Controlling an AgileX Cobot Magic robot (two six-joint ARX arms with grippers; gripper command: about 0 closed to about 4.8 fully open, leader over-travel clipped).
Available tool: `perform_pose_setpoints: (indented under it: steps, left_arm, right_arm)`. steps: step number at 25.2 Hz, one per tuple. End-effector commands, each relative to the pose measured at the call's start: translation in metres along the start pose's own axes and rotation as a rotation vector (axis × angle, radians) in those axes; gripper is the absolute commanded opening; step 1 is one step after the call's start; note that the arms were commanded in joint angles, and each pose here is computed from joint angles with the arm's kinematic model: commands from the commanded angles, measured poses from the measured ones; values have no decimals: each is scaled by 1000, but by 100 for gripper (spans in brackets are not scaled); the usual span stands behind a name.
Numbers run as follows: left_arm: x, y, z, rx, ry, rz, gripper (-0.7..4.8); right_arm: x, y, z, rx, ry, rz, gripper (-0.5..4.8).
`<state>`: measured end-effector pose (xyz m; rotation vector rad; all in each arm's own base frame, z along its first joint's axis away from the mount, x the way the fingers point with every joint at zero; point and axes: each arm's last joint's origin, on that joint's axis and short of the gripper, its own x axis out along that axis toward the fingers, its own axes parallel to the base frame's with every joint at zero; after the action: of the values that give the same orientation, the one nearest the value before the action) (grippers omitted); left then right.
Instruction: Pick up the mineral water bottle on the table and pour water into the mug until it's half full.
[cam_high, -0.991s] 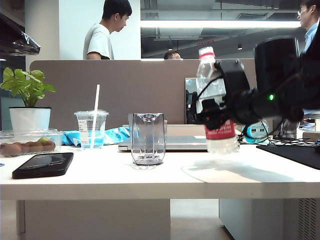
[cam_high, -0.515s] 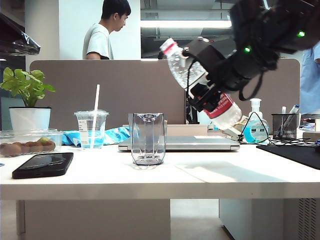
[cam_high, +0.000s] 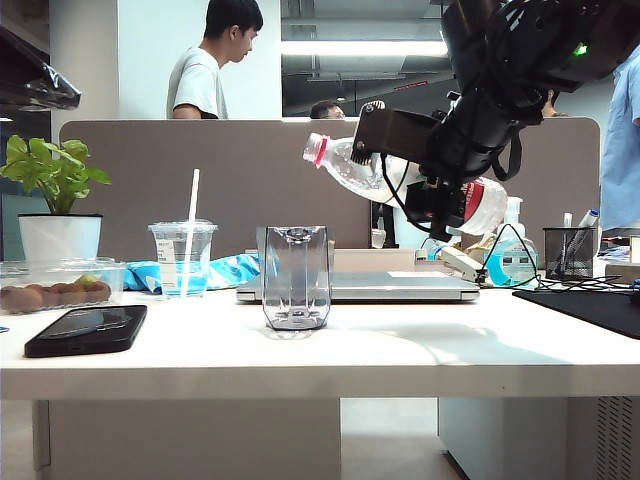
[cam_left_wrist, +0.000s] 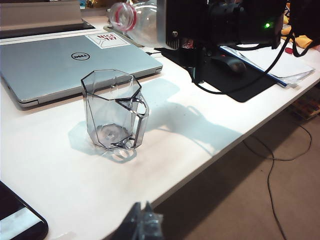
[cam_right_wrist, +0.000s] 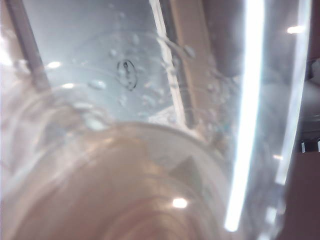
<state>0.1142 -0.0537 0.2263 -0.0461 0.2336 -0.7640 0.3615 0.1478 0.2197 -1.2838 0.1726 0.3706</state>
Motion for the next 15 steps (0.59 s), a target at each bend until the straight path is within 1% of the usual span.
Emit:
perform_pose_setpoints:
  steps: [1,6,9,12,15]
  left_arm:
    - [0,0,2,6,-9,-4,-3]
    - [0,0,2,6,-9,-3,-3]
    - [0,0,2,6,-9,-3,-3]
    - [0,0,2,6,-9,-3,-3]
    - [0,0,2,6,-9,-3,-3]
  right_arm:
    - [-3,-10,3,-47,8,-66,265]
    - [-3,-9,1,-123,52,-64,265]
    - [-3,-6,0,-173,83,-32,265]
    - [-3,-4,-2,-178,107,-23,265]
    - [-3,-4,-2,-255,131,-17,265]
